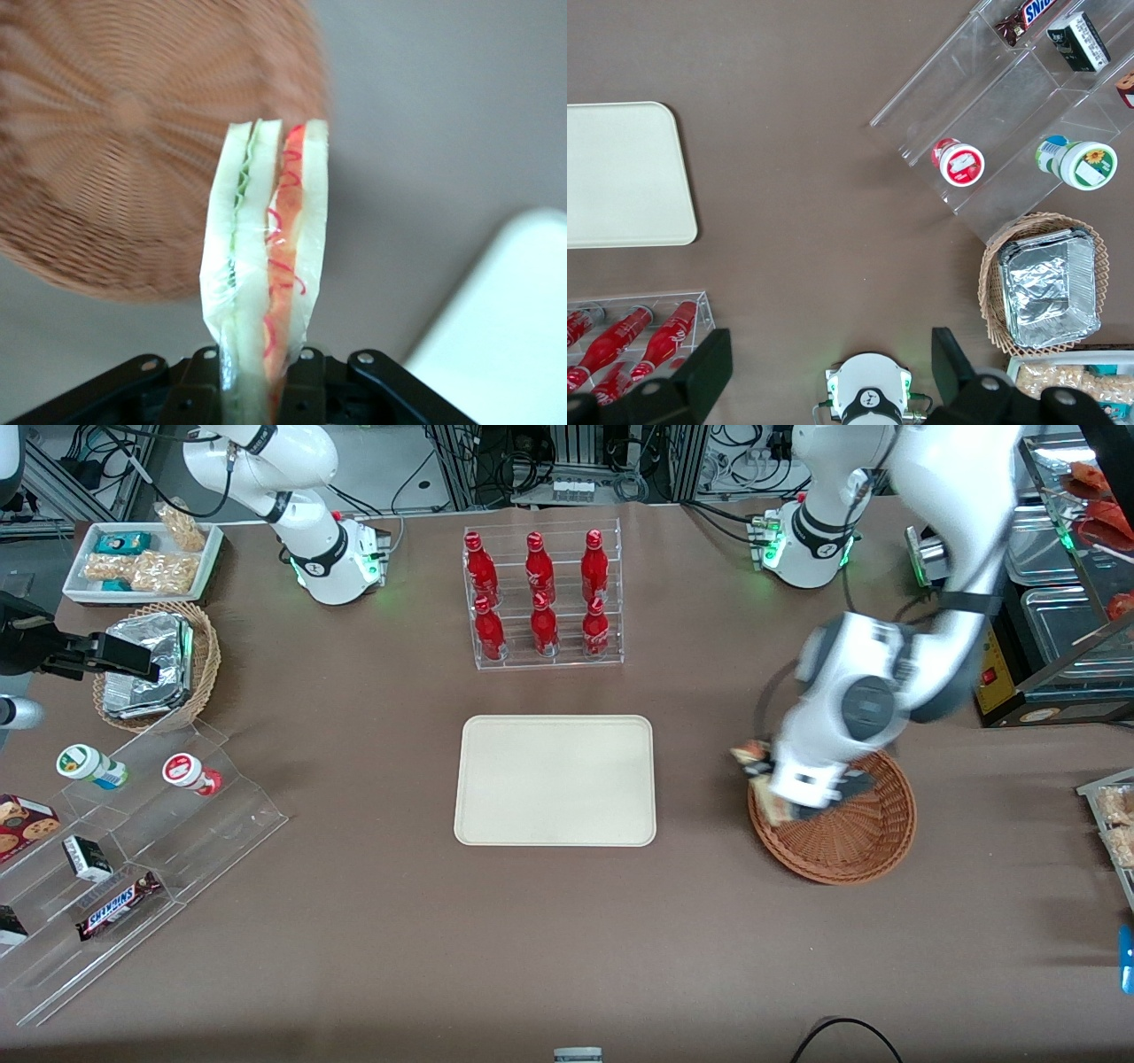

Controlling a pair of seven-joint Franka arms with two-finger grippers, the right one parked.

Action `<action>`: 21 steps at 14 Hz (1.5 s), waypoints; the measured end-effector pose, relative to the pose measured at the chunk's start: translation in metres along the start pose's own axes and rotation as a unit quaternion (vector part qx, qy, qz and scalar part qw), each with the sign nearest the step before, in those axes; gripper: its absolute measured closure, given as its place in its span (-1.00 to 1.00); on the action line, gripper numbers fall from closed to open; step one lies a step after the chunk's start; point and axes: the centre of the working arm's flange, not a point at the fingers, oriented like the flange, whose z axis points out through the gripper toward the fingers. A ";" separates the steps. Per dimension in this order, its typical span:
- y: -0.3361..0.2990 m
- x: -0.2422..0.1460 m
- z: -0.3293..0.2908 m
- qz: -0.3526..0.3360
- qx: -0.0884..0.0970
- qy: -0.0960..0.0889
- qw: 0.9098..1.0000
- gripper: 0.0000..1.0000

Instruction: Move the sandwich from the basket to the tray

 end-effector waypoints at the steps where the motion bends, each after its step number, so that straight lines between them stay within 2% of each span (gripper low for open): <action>1: 0.031 -0.024 0.006 0.031 0.004 -0.001 1.000 0.69; 5: 0.134 -0.101 0.035 0.124 0.005 -0.003 0.992 0.68; 8: 0.198 -0.139 0.056 0.139 -0.014 -0.001 0.990 0.67; 10: 0.235 -0.157 0.070 0.138 -0.028 0.001 0.990 0.63; 15: 0.261 -0.169 0.096 0.150 -0.035 0.002 0.988 0.47; 16: 0.261 -0.167 0.098 0.151 -0.032 0.006 0.988 0.36; 18: 0.260 -0.164 0.102 0.153 -0.027 0.011 0.988 -0.02; 21: 0.259 -0.159 0.098 0.150 -0.029 0.015 0.988 -0.64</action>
